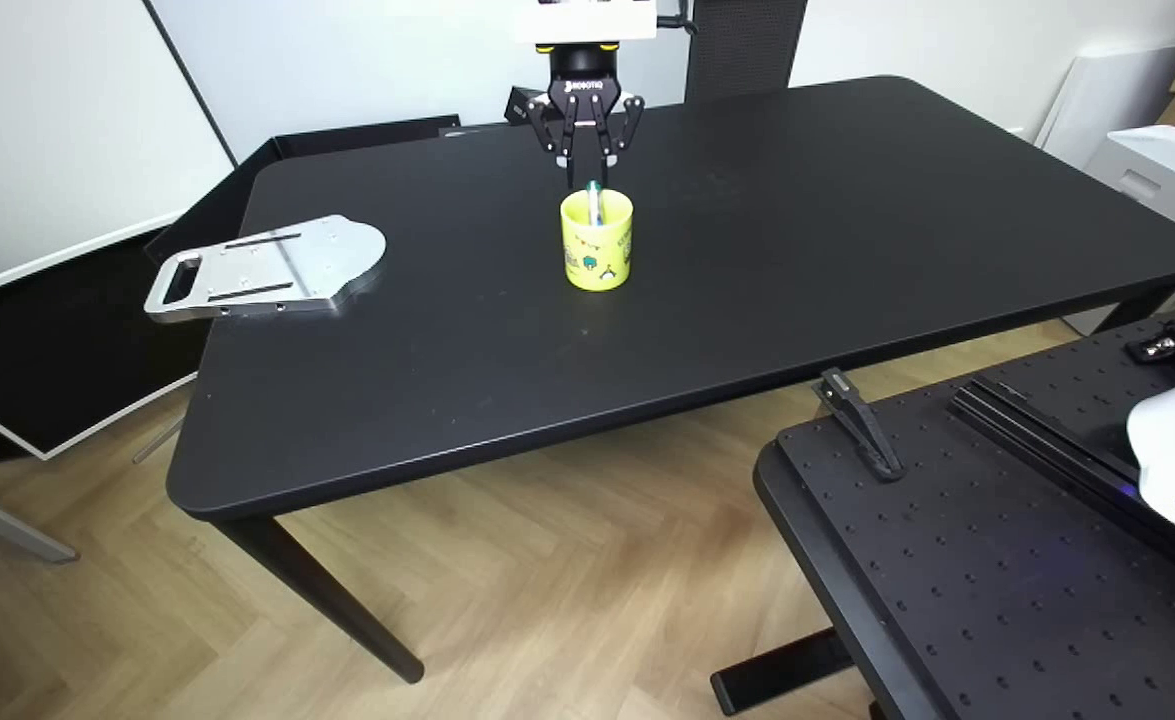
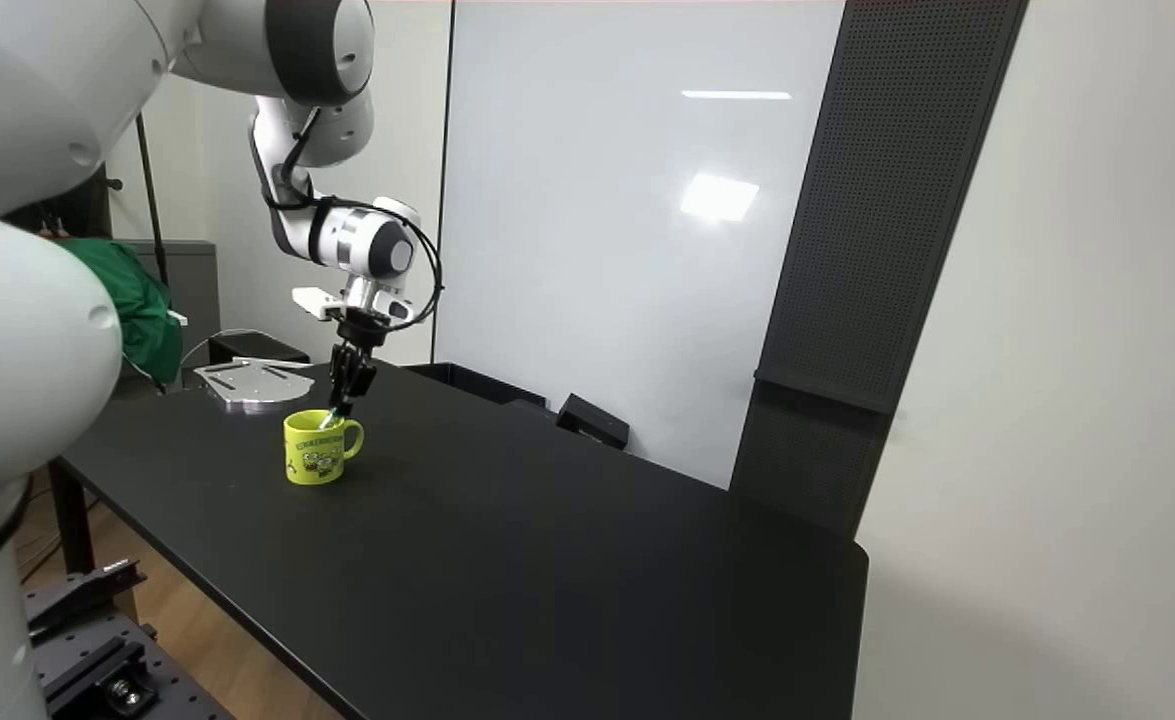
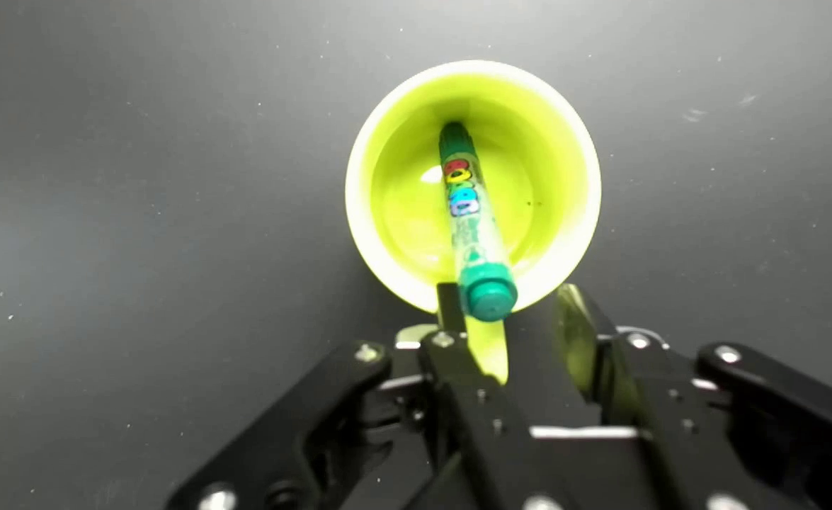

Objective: Remove the marker from the yellow cup

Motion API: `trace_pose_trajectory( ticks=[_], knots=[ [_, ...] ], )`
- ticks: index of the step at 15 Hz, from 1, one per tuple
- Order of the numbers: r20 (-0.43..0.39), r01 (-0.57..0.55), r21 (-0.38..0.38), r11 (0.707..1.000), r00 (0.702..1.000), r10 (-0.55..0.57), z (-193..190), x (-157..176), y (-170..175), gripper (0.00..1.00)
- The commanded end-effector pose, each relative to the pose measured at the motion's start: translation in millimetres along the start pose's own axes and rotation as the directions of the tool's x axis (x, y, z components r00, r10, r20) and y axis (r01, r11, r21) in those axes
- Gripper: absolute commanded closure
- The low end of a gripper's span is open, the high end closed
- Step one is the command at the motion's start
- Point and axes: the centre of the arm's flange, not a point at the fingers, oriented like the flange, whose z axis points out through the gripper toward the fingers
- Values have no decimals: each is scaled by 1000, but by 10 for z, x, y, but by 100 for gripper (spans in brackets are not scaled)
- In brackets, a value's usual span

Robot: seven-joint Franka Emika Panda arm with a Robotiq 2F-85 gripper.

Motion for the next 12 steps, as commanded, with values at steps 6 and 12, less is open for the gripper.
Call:
trace_pose_trajectory(
  ticks=[6, 12],
  knots=[
    [0, -36, 32, 999, 999, 36, -235, 89, -13, 95],
    [-81, -13, 101, 995, 997, 21, -997, 7, -124, 95]
  ],
)
